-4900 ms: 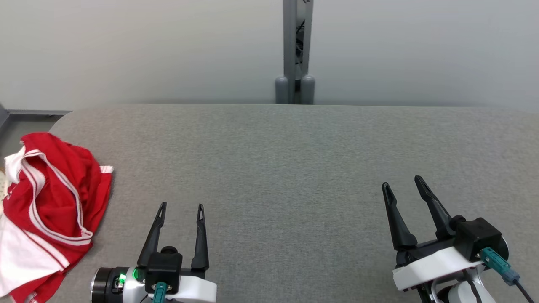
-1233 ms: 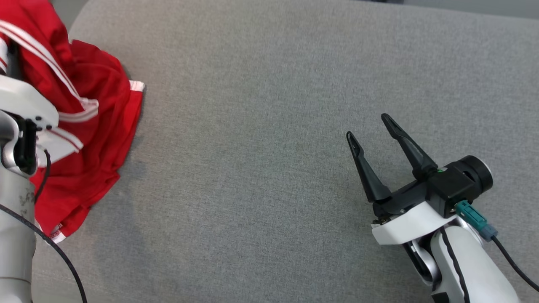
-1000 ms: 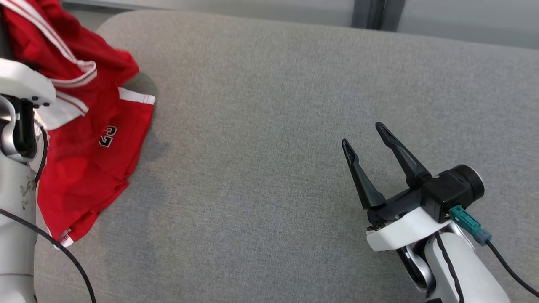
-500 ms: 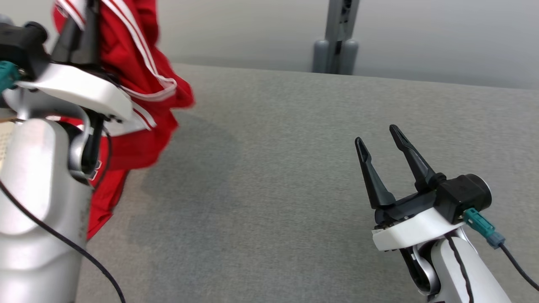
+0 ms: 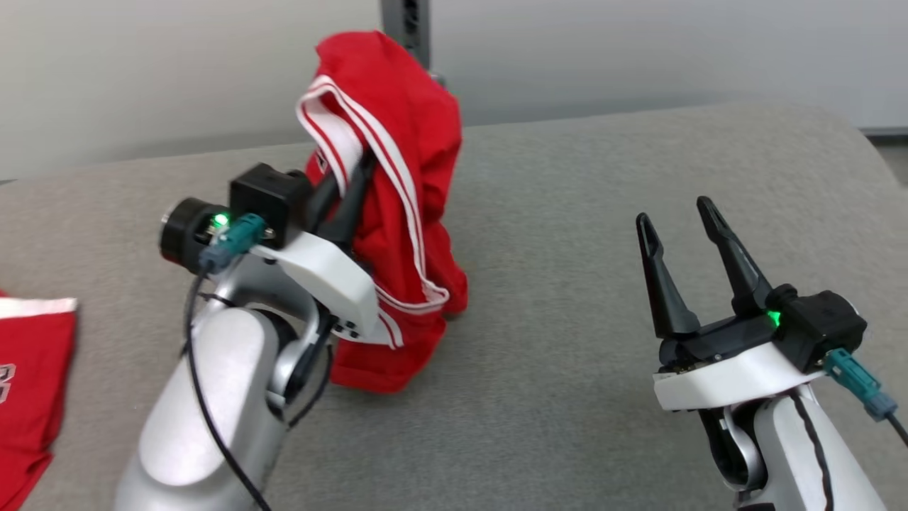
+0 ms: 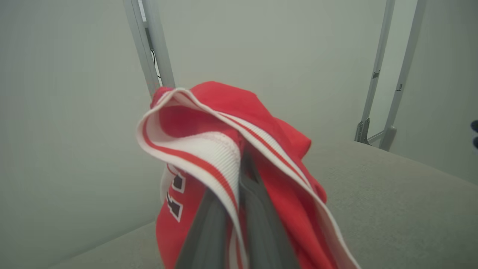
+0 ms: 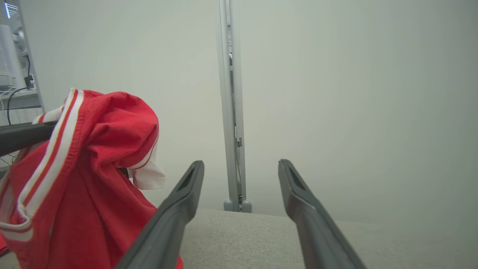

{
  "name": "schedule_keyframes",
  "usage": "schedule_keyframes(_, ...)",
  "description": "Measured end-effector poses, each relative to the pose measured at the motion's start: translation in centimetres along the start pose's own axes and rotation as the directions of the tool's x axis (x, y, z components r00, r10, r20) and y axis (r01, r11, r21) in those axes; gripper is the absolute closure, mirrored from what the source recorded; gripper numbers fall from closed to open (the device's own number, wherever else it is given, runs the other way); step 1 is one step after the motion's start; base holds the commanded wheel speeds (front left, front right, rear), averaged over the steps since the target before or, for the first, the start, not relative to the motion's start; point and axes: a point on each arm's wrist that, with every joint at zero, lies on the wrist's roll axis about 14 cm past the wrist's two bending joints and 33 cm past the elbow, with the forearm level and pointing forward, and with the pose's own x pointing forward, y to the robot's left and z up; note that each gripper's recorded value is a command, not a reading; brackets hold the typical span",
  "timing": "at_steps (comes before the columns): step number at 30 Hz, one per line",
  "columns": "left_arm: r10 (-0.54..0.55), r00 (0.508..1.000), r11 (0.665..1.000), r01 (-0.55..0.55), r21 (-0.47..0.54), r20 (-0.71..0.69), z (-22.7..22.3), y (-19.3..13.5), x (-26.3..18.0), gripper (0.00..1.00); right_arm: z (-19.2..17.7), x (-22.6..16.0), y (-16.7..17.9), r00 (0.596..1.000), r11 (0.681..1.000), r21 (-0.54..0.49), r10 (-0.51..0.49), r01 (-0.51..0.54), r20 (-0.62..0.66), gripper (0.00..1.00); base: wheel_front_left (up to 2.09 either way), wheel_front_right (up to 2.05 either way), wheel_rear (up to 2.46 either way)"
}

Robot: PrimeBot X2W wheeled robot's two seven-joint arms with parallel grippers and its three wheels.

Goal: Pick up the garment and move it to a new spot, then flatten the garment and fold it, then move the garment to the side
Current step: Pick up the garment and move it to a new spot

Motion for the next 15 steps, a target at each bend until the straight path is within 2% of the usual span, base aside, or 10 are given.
schedule_keyframes(5,-0.124,0.991,0.99,0.119,-0.074,-0.059,-3.4,-5.5,2.4,1.0,0.6,-1.3,-3.7,0.995,0.994,-0.028,-0.104,0.105,0.006,0.0,0.0,0.0,0.0)
schedule_keyframes(15,-0.257,0.95,0.96,0.23,-0.16,-0.175,-10.8,-12.0,7.2,1.0,-0.6,-3.1,-9.6,0.963,0.963,-0.056,-0.266,0.264,-0.032,0.0,0.0,0.0,0.0)
